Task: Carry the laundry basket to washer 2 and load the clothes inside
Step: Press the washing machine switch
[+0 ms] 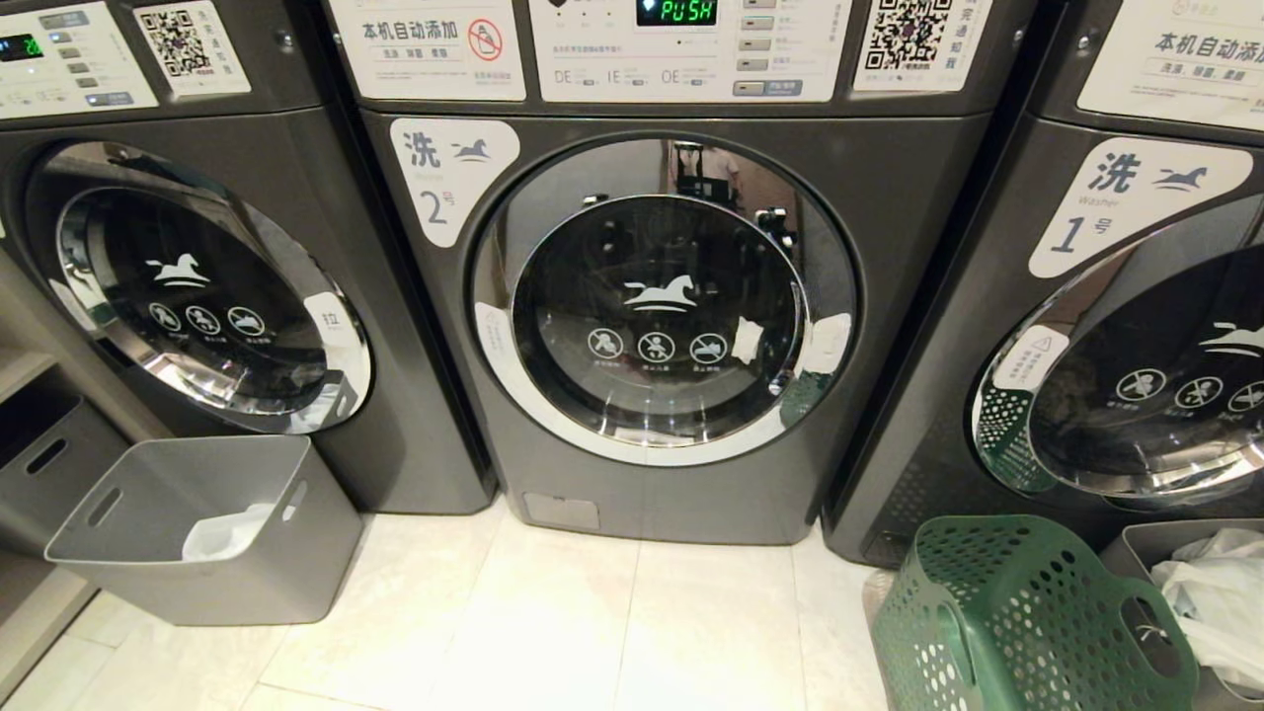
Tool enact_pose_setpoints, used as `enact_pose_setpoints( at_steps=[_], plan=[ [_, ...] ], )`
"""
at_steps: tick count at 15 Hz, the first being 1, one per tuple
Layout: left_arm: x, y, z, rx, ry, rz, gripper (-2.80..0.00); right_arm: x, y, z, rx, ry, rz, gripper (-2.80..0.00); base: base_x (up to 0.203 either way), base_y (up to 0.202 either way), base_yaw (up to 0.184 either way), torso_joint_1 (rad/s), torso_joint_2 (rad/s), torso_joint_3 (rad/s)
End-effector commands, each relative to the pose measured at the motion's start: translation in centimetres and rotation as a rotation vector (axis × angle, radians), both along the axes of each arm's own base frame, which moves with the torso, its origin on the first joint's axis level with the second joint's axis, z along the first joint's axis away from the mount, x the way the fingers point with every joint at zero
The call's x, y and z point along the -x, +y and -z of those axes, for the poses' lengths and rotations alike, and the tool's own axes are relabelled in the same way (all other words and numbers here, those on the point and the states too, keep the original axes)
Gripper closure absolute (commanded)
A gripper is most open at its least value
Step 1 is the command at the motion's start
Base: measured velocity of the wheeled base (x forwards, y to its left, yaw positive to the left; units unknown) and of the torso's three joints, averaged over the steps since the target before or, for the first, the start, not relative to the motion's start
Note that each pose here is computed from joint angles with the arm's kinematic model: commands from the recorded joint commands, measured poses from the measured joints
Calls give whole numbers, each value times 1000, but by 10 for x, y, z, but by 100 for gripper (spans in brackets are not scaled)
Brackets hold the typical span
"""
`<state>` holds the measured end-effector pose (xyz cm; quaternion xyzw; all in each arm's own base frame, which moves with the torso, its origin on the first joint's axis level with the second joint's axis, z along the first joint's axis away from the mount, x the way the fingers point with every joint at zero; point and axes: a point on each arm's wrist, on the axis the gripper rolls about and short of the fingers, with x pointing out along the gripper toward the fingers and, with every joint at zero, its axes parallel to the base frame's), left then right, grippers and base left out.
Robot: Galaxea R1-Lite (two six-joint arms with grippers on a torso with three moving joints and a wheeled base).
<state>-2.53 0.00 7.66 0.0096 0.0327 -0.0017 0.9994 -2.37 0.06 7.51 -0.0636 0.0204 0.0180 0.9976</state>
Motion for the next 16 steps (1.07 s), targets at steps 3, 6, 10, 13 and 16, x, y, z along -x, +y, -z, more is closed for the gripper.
enact_pose_setpoints(
  at_steps=[3, 6, 10, 13, 16],
  plan=[
    [1, 0, 0, -32, -6, 8, 0, 0, 0, 0, -2, -7, 3, 0, 0, 0, 0, 0, 0, 0],
    [1, 0, 0, -49, -9, 19, 0, 0, 0, 0, -1, -12, 3, 0, 0, 0, 0, 0, 0, 0],
    [1, 0, 0, -50, -8, 20, 0, -1, 0, 0, -5, -31, 4, 0, 185, 0, 0, 4, 3, 2],
    [1, 0, 0, -47, -8, 19, 0, -1, 0, 0, -5, -31, 4, 0, 195, 0, -2, 3, 3, 2],
    [1, 0, 0, -44, -8, 17, 0, -1, 0, 0, -5, -32, 4, 0, 175, 0, -2, 3, 3, 2]
  ],
)
